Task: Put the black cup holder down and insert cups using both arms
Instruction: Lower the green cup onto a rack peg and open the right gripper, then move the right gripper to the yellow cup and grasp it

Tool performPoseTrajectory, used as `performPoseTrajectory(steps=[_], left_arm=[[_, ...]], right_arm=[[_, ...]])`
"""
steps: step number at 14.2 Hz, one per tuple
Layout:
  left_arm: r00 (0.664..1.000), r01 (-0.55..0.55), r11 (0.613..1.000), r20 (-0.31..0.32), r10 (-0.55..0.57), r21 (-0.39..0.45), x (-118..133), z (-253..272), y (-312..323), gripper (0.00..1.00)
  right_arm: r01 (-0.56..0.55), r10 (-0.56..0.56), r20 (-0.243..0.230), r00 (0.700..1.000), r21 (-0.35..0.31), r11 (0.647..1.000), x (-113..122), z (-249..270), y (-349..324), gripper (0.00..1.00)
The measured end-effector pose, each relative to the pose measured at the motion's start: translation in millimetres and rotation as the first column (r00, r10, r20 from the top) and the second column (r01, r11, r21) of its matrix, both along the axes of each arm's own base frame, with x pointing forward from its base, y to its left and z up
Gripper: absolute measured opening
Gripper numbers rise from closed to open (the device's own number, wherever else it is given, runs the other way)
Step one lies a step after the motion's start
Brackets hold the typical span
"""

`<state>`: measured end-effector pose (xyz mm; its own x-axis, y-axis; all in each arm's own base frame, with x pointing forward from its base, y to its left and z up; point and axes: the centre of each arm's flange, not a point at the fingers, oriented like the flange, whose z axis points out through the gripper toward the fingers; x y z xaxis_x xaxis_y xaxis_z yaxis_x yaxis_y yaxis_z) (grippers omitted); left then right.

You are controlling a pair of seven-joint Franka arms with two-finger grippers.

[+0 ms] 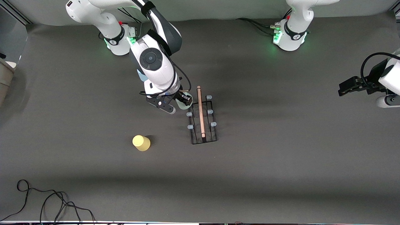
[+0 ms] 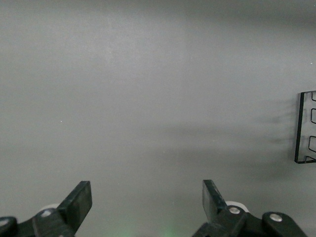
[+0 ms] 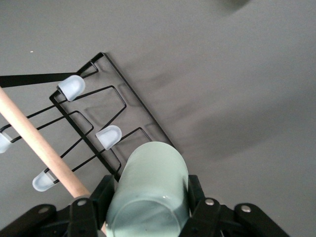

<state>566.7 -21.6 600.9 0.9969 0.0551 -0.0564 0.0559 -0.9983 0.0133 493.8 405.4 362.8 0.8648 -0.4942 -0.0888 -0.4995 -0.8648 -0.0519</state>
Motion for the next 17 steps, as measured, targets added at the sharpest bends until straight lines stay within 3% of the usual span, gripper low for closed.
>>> performPoseTrajectory(steps=[8, 9, 12, 17], left_arm=[[1.0, 0.0, 1.0, 0.004, 0.0, 0.0, 1.8, -1.3, -0.1, 1.0], [1.0, 0.0, 1.0, 0.006, 0.0, -0.001, 2.2, -1.5, 0.0, 1.0], [1.0, -0.001, 1.0, 0.007, 0.001, -0.001, 3.4, -2.8, 0.3, 1.0], [1.0, 0.0, 1.0, 0.021, 0.0, -0.001, 5.3, -1.9, 0.2, 1.0]], right_arm=[[-0.033, 0.033, -0.012, 0.999, -0.029, 0.999, -10.0, -47.1, 21.2, 0.65], [-0.032, 0.032, -0.013, 0.999, -0.03, 0.999, -9.7, -48.2, 21.1, 0.7], [-0.023, 0.023, -0.001, 1.0, -0.026, 0.999, -3.6, -42.9, 18.8, 0.98], [-0.037, 0.038, 0.047, 0.998, -0.029, 0.999, 29.3, -8.6, -18.1, 1.0]])
